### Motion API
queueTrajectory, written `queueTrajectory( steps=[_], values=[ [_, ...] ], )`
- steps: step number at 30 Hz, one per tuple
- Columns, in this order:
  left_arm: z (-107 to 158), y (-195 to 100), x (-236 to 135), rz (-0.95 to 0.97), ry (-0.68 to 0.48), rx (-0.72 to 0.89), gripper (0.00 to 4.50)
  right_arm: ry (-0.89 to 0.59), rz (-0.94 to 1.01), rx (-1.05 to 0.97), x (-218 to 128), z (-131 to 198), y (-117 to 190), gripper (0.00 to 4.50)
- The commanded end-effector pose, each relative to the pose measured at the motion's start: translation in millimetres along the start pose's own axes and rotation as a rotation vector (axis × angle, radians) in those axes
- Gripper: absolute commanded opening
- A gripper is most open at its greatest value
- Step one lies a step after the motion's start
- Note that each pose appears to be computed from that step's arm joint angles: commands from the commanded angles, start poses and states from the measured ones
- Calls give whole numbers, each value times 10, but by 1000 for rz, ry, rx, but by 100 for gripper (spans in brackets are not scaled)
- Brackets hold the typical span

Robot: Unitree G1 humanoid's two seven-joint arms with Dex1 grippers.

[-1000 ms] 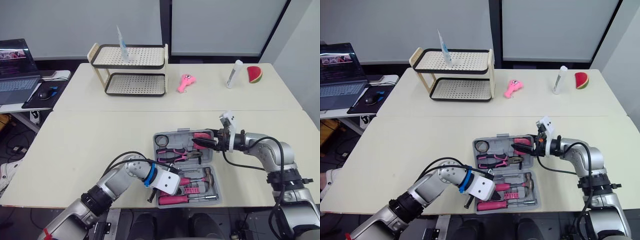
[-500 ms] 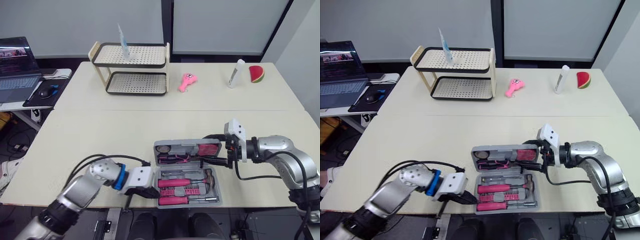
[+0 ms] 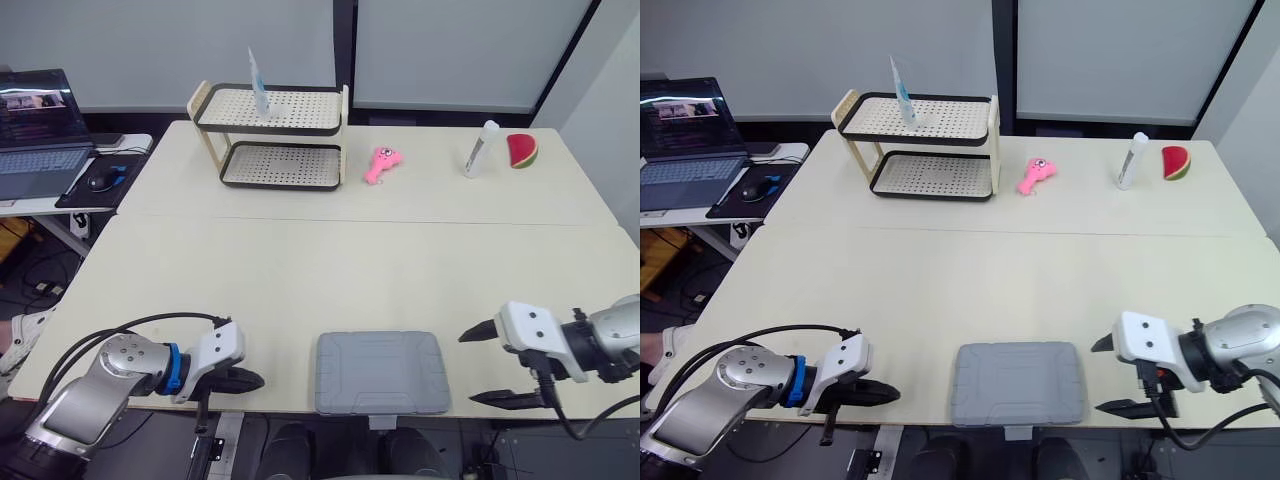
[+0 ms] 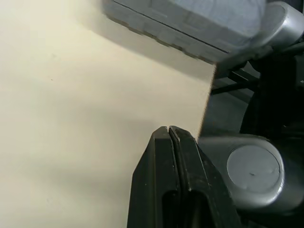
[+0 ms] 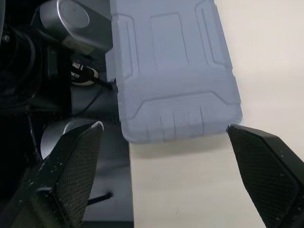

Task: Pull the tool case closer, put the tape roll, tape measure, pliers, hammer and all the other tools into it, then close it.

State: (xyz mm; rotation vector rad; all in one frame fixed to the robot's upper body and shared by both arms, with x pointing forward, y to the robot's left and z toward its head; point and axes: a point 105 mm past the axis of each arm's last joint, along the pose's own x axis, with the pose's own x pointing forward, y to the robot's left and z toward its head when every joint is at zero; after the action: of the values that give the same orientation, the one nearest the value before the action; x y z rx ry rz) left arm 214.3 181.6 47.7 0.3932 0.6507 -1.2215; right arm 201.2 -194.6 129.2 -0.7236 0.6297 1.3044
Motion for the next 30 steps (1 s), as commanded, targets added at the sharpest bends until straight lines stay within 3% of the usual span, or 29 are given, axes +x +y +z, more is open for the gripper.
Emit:
queueTrajectory(
  steps=[1, 4, 7, 11, 18, 26, 30],
  values=[
    [140, -38, 114, 17, -26, 39, 0, 60, -60, -40, 37, -116, -79, 445],
    [144, -27, 240, 45, -10, 62, 0, 110, -84, -69, 182, -237, -111, 406],
    [117, -1, 363, 71, 21, 91, 0, 163, -111, -124, 342, -311, -173, 304],
    [156, -20, 535, 64, 28, 117, 0, 182, -110, -161, 534, -340, -214, 211],
    [364, -47, 733, 44, -25, 141, 0, 153, -64, -154, 729, -314, -163, 113],
    [372, -40, 762, 39, -25, 146, 0, 132, -56, -138, 734, -255, -149, 17],
    [374, -9, 762, 53, -27, 149, 0, 127, -53, -122, 740, -245, -144, 2]
  ],
)
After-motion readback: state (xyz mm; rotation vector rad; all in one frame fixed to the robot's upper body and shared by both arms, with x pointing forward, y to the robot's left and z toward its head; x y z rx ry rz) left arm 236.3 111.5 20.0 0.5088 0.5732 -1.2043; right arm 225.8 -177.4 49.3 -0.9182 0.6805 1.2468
